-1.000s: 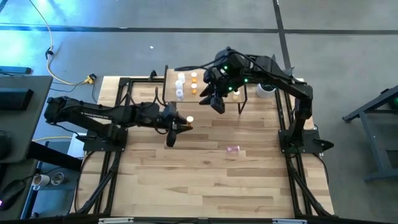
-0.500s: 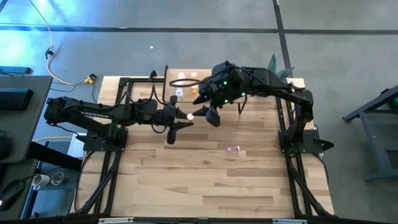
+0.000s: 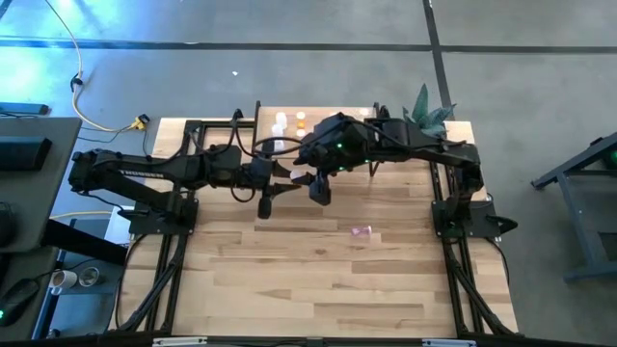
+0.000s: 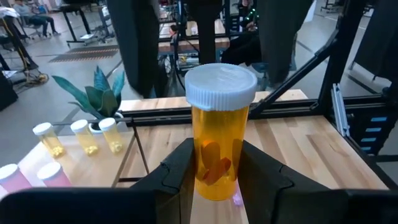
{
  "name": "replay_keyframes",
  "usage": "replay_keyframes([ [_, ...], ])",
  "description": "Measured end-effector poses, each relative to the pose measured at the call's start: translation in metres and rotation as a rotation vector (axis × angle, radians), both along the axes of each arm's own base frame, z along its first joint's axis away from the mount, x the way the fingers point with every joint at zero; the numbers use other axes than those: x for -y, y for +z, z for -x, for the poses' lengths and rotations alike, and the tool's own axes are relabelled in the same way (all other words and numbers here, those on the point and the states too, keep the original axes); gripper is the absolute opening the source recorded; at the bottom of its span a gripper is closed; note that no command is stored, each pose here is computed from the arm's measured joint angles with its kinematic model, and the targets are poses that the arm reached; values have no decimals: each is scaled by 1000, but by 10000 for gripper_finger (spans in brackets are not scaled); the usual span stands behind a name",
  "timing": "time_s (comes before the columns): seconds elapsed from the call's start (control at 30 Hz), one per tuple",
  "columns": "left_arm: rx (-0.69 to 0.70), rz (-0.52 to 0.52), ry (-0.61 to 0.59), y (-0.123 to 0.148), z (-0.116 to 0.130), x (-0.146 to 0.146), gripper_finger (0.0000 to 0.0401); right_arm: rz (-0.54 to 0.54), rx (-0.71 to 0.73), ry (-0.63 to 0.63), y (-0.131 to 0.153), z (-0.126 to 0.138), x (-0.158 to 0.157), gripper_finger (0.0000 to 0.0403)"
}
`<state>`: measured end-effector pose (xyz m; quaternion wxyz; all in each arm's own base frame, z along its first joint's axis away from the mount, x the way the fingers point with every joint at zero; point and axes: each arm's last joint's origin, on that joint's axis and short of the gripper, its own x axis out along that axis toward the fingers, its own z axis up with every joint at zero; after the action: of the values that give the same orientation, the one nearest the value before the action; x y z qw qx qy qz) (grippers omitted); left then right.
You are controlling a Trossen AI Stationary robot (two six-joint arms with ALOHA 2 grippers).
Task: Pick and place medicine bottles onto shelf by color
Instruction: Put the orange pill bottle aligned with the other orange pill bottles on the shelf
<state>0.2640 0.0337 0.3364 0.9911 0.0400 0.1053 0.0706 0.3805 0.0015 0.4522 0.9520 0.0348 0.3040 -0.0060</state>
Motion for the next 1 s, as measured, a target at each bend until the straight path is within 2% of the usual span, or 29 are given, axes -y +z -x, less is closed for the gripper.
replay_keyframes([
  [0.3, 14, -3, 6, 7, 0, 0, 90, -6, -17, -5, -6, -6, 0, 209],
  [0.73, -1, -2, 11, 5, 0, 0, 90, -8, -15, -7, -6, -7, 0, 107],
  [1.0, -6, -1, 11, 5, 1, 0, 93, -27, -16, -20, -7, -6, 0, 102],
])
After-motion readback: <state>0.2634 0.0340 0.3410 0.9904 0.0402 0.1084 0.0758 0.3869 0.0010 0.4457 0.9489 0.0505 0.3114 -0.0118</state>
